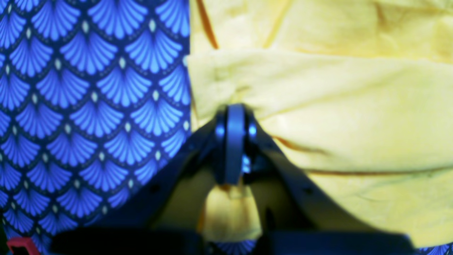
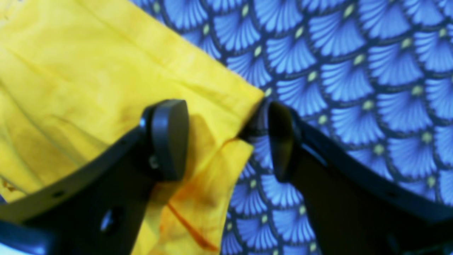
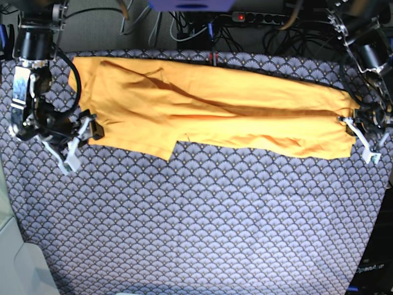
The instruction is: Fold the T-shirt properly
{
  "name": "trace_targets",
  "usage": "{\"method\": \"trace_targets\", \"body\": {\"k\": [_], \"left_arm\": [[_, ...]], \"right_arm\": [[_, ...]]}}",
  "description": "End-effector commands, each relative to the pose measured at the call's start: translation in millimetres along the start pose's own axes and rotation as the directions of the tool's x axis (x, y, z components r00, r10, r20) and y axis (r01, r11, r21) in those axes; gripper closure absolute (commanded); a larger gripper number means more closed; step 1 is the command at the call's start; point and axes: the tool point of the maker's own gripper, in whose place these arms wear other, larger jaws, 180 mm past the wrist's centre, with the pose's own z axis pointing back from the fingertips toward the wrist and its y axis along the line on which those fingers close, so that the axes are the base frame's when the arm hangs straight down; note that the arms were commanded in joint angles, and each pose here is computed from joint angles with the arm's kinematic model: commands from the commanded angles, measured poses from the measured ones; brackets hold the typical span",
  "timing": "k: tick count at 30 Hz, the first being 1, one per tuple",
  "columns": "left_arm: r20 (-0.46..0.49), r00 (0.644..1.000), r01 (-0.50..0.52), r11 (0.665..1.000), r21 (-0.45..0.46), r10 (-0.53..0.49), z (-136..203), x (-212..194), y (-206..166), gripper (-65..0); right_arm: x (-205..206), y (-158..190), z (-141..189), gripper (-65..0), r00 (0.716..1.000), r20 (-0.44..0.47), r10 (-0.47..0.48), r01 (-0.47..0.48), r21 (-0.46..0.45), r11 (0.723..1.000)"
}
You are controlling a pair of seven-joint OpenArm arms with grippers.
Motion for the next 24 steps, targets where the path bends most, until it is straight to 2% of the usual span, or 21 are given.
{"method": "trace_targets", "body": {"k": [1, 6, 8, 10, 15, 19, 24], "left_arm": [[-0.048, 0.999, 0.015, 0.999, 0.030, -0.013, 3, -6, 9, 0.0], [-0.046, 0.999, 0.015, 0.999, 0.030, -0.013, 3, -5, 9, 0.0], [-0.046, 0.999, 0.015, 0.999, 0.030, -0.013, 3, -5, 9, 0.0], [-0.046, 0.999, 0.015, 0.999, 0.030, -0.013, 3, -5, 9, 0.0], [-0.046, 0.999, 0.015, 0.999, 0.030, -0.013, 3, -5, 9, 0.0], [-0.046, 0.999, 0.015, 0.999, 0.030, -0.013, 3, -5, 9, 0.0], [-0.045, 0.999, 0.015, 0.999, 0.030, -0.013, 3, -4, 9, 0.0]], "right_arm": [[20, -6, 7, -36.8, 0.998, 0.057, 0.016, -0.015, -0.009, 1.000], [26, 1, 3, -36.5, 0.996, 0.078, 0.031, -0.032, 0.006, 0.999], [26, 3, 2, -34.1, 0.996, 0.080, 0.029, -0.029, 0.010, 1.000], [27, 8, -1, -27.2, 0.996, 0.084, 0.024, -0.026, 0.021, 0.999], [29, 9, -1, 0.0, 0.996, 0.090, 0.025, -0.027, 0.024, 0.999], [35, 12, 3, 0.0, 0.993, 0.108, 0.046, -0.048, 0.017, 0.999], [45, 30, 26, 0.0, 0.978, 0.147, 0.150, -0.150, -0.015, 0.989]]}}
